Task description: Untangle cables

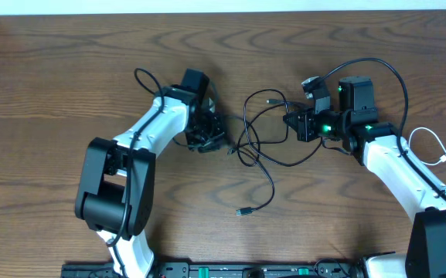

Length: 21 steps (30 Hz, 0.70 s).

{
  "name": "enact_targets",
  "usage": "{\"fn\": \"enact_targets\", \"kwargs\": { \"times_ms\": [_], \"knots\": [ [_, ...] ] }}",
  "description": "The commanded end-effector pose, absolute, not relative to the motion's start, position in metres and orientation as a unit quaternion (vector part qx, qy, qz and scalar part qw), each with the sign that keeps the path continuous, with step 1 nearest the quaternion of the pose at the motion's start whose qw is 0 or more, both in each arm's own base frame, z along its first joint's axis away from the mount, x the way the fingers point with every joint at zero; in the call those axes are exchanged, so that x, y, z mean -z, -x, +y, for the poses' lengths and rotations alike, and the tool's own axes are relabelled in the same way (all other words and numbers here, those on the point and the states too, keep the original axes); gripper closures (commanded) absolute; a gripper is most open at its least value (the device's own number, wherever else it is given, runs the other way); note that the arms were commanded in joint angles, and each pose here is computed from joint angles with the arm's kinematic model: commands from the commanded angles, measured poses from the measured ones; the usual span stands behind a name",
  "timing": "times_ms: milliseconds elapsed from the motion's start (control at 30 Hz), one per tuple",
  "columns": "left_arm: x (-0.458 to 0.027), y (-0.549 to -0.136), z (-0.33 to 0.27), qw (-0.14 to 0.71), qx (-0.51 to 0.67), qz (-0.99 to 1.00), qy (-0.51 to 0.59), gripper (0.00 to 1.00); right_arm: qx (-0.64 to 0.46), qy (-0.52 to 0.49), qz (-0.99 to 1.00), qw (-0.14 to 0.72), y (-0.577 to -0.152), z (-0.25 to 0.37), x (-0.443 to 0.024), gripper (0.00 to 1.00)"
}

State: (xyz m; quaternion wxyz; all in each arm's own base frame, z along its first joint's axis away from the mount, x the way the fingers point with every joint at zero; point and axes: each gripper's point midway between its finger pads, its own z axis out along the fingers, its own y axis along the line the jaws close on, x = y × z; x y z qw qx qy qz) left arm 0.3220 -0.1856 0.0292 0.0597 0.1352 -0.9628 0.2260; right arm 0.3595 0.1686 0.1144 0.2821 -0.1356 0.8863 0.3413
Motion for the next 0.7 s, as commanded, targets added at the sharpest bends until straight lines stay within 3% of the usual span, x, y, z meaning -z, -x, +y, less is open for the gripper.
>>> {"fn": "enact_targets", "kwargs": {
  "times_ms": [0,200,367,533,667],
  "knots": [
    [-0.016,-0.326,-0.162,0.046,-0.163,-0.975,-0.143,0.92,-0.303,0.128,0.893,0.307,-0.371,0.158,-0.119,0.99],
    [-0.009,-0.312,-0.1,0.065,-0.058,-0.979,-0.187,0.93,-0.077,0.005,0.942,0.325,-0.393,0.072,-0.091,0.99],
    [-0.009,-0.306,-0.043,0.073,0.014,-0.972,-0.223,0.93,0.075,-0.167,0.936,0.3,-0.374,-0.009,-0.08,0.99],
    [-0.009,-0.305,-0.002,0.078,0.021,-0.957,-0.278,0.92,0.181,-0.271,0.904,0.275,-0.347,-0.081,-0.081,0.99],
    [-0.009,-0.304,0.027,0.079,0.017,-0.943,-0.324,0.93,0.205,-0.352,0.879,0.246,-0.322,-0.13,-0.078,0.99]
  ]
}}
